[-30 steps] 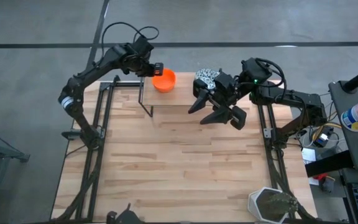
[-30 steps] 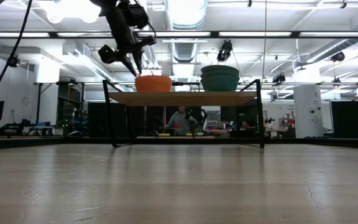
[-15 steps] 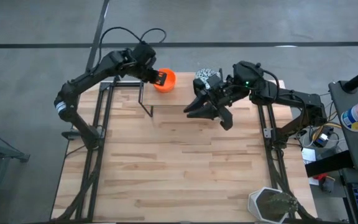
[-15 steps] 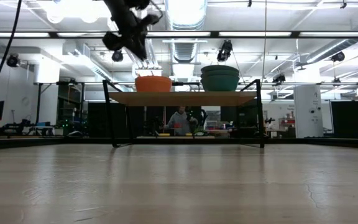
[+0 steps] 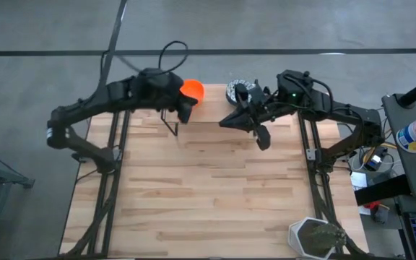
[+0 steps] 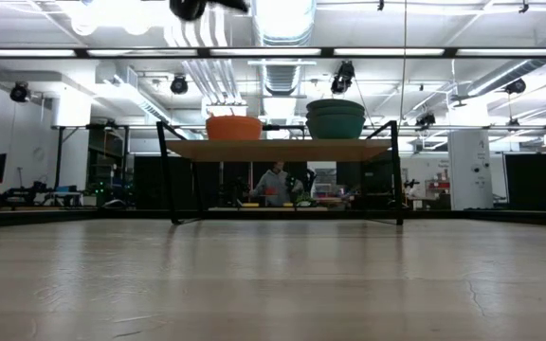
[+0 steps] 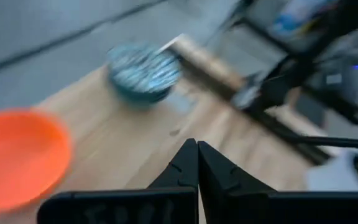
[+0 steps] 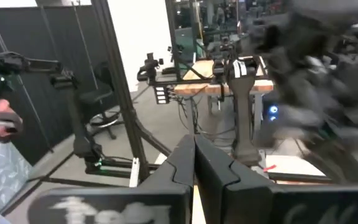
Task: Pick & Place Mini bowls
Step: Return to Home Position
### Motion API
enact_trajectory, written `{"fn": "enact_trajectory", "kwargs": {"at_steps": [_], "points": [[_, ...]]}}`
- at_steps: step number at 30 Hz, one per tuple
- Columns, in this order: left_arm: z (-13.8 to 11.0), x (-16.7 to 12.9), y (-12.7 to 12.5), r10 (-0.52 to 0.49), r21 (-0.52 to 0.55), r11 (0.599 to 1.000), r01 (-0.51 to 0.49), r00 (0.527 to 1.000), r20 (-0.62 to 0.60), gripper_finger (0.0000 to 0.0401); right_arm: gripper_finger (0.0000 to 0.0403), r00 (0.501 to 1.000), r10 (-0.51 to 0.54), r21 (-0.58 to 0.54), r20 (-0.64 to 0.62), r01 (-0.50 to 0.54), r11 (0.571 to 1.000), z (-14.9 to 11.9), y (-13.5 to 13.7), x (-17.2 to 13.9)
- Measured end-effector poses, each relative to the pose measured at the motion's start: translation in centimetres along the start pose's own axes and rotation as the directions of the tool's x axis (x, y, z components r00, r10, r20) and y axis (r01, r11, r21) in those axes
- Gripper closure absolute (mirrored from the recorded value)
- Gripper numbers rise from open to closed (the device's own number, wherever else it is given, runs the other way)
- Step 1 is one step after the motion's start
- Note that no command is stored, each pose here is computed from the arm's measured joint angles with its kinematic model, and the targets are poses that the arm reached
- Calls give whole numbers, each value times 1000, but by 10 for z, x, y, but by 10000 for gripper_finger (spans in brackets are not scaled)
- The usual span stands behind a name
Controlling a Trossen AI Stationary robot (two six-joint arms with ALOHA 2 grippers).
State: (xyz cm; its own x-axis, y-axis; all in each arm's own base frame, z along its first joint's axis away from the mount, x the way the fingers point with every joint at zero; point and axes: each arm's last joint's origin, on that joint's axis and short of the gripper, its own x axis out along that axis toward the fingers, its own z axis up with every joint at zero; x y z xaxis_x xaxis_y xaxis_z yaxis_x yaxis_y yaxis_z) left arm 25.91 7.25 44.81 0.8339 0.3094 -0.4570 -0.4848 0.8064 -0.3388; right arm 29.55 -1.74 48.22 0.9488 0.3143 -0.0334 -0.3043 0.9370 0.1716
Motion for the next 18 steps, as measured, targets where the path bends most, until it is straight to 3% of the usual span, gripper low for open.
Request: {"fn": "enact_trajectory", "kwargs": {"at_steps": [5,8,12,15,18], "points": [[-3,-36,-23,-186,53,982,182,976,113,401,394,1000,-1,8,-1,1,1000,0,0,-1],[-7,-59,-30,-255,84,966,245,957,142,401,394,1000,-11,-78,-15,10,997,-1,-2,-1],[-12,-79,-28,-285,159,952,263,949,135,401,394,997,-22,-88,-80,15,996,-7,-2,-3],[-19,-88,-25,-281,110,957,270,953,109,401,394,990,-33,-25,-134,30,999,-13,-5,-4],[-30,-91,-27,-323,198,933,299,940,104,401,394,985,-37,-9,-168,36,999,-21,-6,-3]]}}
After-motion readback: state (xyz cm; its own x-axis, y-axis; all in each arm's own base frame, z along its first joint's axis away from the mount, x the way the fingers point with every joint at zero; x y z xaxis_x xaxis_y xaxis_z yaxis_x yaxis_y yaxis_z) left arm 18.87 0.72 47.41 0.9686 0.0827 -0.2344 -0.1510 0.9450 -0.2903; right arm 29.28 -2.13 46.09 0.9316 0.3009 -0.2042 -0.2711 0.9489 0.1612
